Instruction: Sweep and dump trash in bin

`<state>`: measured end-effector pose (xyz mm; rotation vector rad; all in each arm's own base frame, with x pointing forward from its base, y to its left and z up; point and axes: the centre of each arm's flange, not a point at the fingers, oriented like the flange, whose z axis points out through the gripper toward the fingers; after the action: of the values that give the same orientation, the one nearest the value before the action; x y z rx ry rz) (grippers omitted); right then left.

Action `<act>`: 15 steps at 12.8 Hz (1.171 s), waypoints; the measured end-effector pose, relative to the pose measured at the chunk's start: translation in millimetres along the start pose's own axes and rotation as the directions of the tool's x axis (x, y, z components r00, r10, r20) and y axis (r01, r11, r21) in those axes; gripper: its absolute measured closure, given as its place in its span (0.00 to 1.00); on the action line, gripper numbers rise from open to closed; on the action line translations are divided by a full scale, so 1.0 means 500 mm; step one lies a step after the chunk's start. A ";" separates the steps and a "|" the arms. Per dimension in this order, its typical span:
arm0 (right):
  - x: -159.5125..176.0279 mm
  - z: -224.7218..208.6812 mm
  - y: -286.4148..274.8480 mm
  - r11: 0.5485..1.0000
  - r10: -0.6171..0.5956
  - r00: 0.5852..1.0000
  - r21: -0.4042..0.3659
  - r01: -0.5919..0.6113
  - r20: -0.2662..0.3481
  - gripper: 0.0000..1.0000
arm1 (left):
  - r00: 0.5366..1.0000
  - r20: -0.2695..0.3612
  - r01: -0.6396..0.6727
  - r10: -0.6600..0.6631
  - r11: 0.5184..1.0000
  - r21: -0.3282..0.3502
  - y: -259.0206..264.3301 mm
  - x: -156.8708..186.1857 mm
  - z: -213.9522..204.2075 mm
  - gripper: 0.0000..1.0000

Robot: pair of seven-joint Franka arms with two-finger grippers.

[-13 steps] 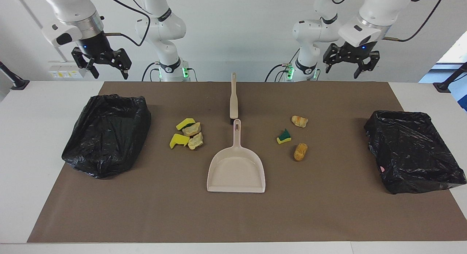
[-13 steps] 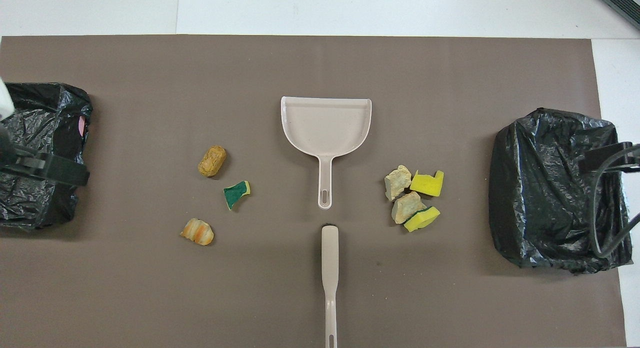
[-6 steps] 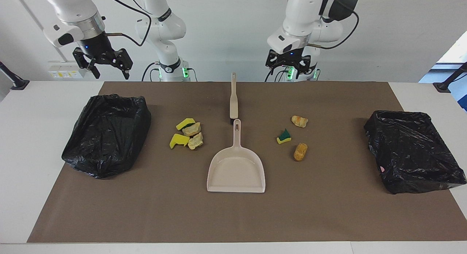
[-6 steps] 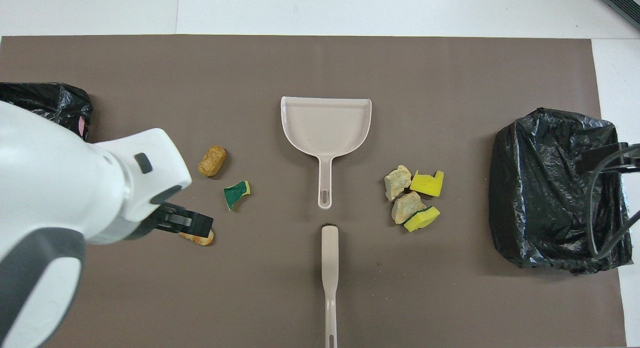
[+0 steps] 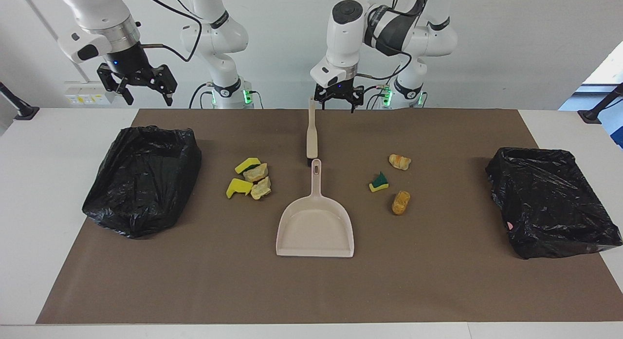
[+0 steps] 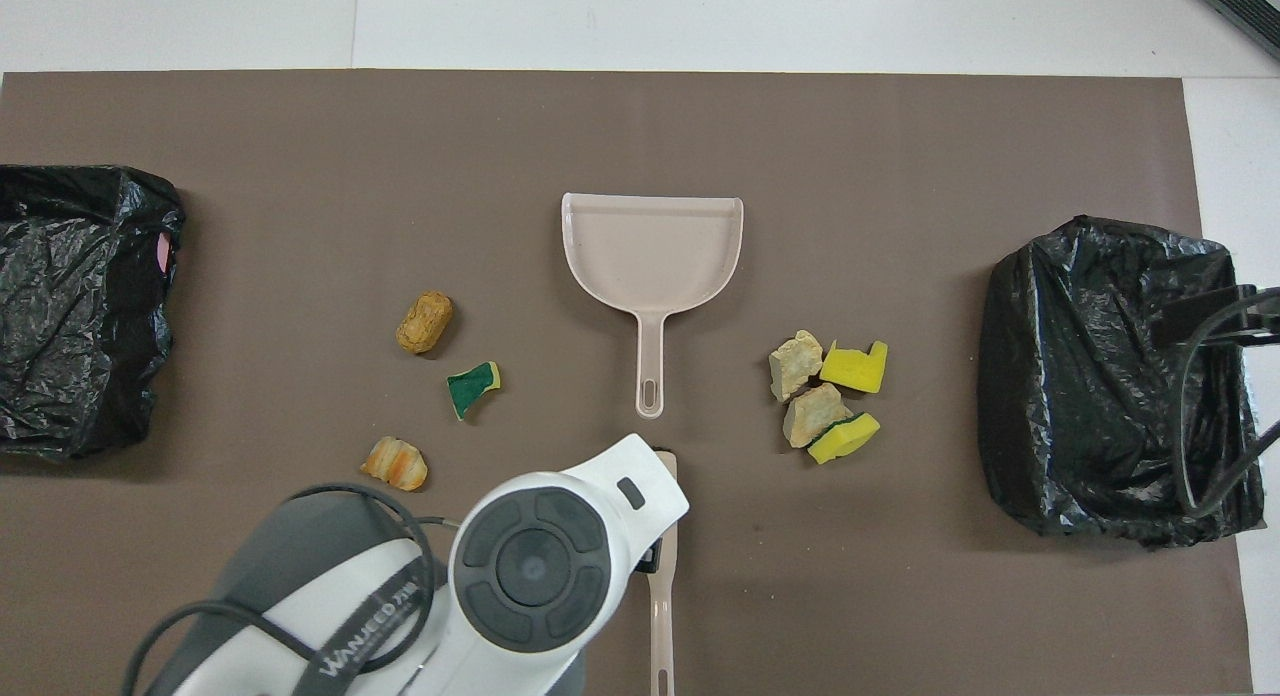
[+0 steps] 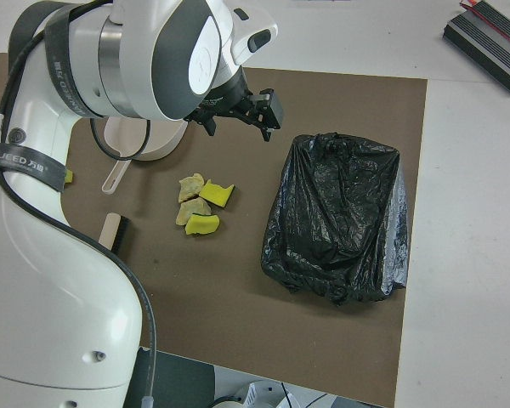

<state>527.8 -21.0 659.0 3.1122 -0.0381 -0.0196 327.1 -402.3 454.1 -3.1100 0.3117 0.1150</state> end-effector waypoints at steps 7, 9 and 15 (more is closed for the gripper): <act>0.000 0.000 -0.001 1.000 -0.001 1.000 0.000 0.001 0.000 0.00 | 0.997 0.033 0.069 -0.068 0.997 -0.025 0.103 -0.086 0.156 0.00; 0.002 -0.002 -0.002 1.000 -0.001 1.000 0.000 0.001 -0.011 0.00 | 0.997 0.026 0.068 -0.068 0.997 -0.029 0.128 -0.119 0.174 0.00; 0.004 -0.002 -0.002 1.000 -0.002 1.000 0.000 0.002 -0.019 0.00 | 0.995 0.048 0.083 -0.082 0.996 -0.022 0.140 -0.144 0.207 0.00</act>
<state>530.0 -20.1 660.2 3.1118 -0.0352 0.0092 235.2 -454.3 355.6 -3.1328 0.1818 0.1920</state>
